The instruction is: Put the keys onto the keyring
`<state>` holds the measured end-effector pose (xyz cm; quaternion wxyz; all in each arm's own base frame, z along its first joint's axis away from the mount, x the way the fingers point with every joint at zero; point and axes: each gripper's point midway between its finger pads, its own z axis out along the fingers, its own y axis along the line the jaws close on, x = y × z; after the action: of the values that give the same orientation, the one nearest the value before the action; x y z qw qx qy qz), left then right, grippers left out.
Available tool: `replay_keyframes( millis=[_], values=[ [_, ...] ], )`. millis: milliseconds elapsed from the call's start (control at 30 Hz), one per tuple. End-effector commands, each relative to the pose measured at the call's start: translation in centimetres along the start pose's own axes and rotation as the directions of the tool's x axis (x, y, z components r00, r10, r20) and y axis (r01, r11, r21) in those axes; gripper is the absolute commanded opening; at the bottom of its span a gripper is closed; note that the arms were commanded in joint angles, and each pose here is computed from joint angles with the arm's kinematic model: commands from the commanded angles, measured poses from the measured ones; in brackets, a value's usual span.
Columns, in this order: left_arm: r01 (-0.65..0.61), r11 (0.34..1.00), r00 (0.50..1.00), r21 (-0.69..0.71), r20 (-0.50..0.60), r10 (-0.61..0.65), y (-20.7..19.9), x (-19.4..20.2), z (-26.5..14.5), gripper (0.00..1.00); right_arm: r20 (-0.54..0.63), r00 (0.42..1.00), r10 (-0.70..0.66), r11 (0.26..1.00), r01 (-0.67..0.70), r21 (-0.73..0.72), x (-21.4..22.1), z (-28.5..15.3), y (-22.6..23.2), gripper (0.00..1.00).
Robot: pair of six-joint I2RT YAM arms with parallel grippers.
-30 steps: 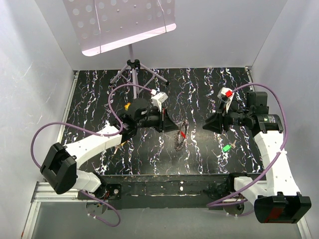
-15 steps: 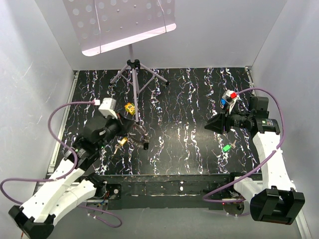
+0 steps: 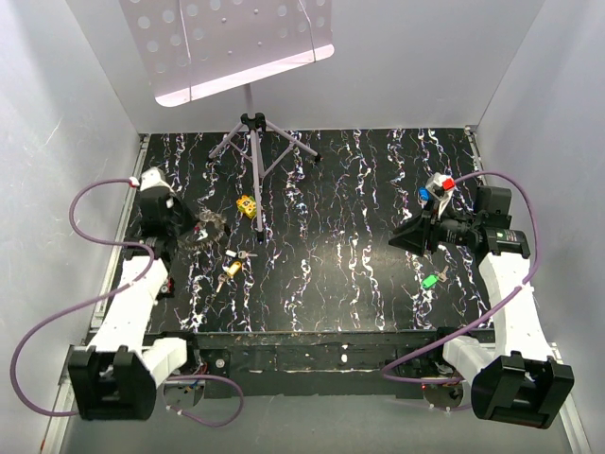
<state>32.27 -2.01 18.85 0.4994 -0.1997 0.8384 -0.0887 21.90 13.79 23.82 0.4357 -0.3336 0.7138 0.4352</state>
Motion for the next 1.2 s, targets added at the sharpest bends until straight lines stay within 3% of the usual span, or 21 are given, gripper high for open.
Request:
replay_keyframes(
  millis=[0,233,600,900,1000,1033,1100,1167],
  values=[
    [0.051,0.998,0.982,0.049,0.179,-0.059,0.2,-7.7,2.5,0.0,0.033,0.999,-0.024,0.999,0.025,-0.028,-0.4,-0.1,0.5,0.49],
    [0.033,0.998,0.973,0.051,0.224,-0.044,1.2,-11.1,5.8,0.0,0.033,0.999,-0.011,0.999,0.012,-0.03,0.0,0.0,0.2,0.49],
    [0.082,0.995,0.995,-0.053,-0.055,-0.085,6.0,1.8,8.5,0.0,0.032,0.999,0.0,0.999,0.002,-0.033,0.4,0.1,0.0,0.49],
    [0.082,0.996,0.98,-0.034,-0.181,-0.087,5.8,4.8,8.3,0.06,0.036,0.999,-0.001,0.999,0.002,-0.035,0.4,0.0,0.1,0.49],
    [0.082,0.995,0.976,-0.056,-0.196,-0.091,6.1,4.8,8.3,0.15,0.036,0.999,-0.002,0.999,0.003,-0.032,0.4,0.0,0.0,0.49],
    [0.08,0.995,0.976,-0.064,-0.197,-0.091,6.2,4.8,8.2,0.23,0.035,0.999,-0.002,0.999,0.004,-0.032,0.5,0.0,0.1,0.49],
    [0.077,0.993,0.978,-0.089,-0.184,-0.093,6.5,4.1,7.8,0.5,0.036,0.999,-0.006,1.0,0.007,-0.028,0.4,-0.1,0.0,0.49],
    [0.07,0.995,0.985,-0.077,-0.15,-0.081,6.0,2.9,6.6,0.66,0.037,0.999,-0.008,1.0,0.009,-0.03,0.4,-0.2,0.1,0.49]
  ],
)
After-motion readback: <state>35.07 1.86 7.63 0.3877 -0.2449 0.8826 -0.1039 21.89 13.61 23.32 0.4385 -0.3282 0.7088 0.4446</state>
